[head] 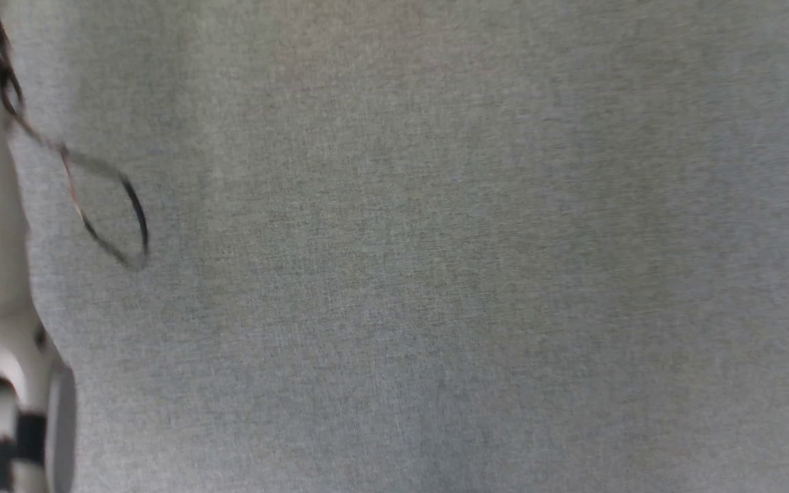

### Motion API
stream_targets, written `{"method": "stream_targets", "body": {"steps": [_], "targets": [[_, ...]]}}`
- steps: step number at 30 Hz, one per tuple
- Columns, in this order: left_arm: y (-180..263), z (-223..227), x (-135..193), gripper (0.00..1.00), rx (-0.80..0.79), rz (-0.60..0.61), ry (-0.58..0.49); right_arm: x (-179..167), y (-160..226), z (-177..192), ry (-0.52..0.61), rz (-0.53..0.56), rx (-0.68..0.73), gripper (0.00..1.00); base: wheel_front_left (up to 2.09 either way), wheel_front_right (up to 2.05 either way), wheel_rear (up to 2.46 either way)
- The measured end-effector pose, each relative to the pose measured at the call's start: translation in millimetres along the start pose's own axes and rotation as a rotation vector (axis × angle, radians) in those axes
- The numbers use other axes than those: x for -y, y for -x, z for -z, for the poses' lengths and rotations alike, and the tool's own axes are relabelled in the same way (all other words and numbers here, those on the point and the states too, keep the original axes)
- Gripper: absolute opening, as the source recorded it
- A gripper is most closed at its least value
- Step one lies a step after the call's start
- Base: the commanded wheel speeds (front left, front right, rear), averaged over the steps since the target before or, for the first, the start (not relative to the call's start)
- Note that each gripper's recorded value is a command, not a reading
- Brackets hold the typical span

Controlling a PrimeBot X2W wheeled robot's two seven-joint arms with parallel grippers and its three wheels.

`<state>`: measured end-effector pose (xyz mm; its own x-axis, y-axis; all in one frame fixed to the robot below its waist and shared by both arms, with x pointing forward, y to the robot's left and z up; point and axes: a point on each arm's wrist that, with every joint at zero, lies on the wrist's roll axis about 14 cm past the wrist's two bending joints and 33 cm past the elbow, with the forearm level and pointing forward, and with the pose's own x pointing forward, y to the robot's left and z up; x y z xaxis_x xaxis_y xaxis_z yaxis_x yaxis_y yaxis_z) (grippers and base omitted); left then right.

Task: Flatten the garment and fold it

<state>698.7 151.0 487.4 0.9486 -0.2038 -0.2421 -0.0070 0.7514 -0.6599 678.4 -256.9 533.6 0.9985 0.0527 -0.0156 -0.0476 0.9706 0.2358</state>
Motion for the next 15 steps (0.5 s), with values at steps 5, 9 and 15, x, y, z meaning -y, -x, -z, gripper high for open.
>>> {"method": "stream_targets", "body": {"steps": [5, 9, 15], "targets": [[43, 33, 0, 0.0, -0.085, 0.014, 0.071, 11, 48, 14, -0.044, 0.022, -0.054, 0.0, 0.0, 0.0, 0.0], [78, 48, 13, 0.0, -0.108, 0.058, 0.113, 6, 83, 17, -0.099, 0.024, -0.062, 0.0, 0.0, 0.0, 0.0], [123, 54, 22, 0.0, -0.086, 0.083, 0.128, -5, 131, 15, -0.168, 0.028, -0.058, 0.0, 0.0, 0.0, 0.0]]}}
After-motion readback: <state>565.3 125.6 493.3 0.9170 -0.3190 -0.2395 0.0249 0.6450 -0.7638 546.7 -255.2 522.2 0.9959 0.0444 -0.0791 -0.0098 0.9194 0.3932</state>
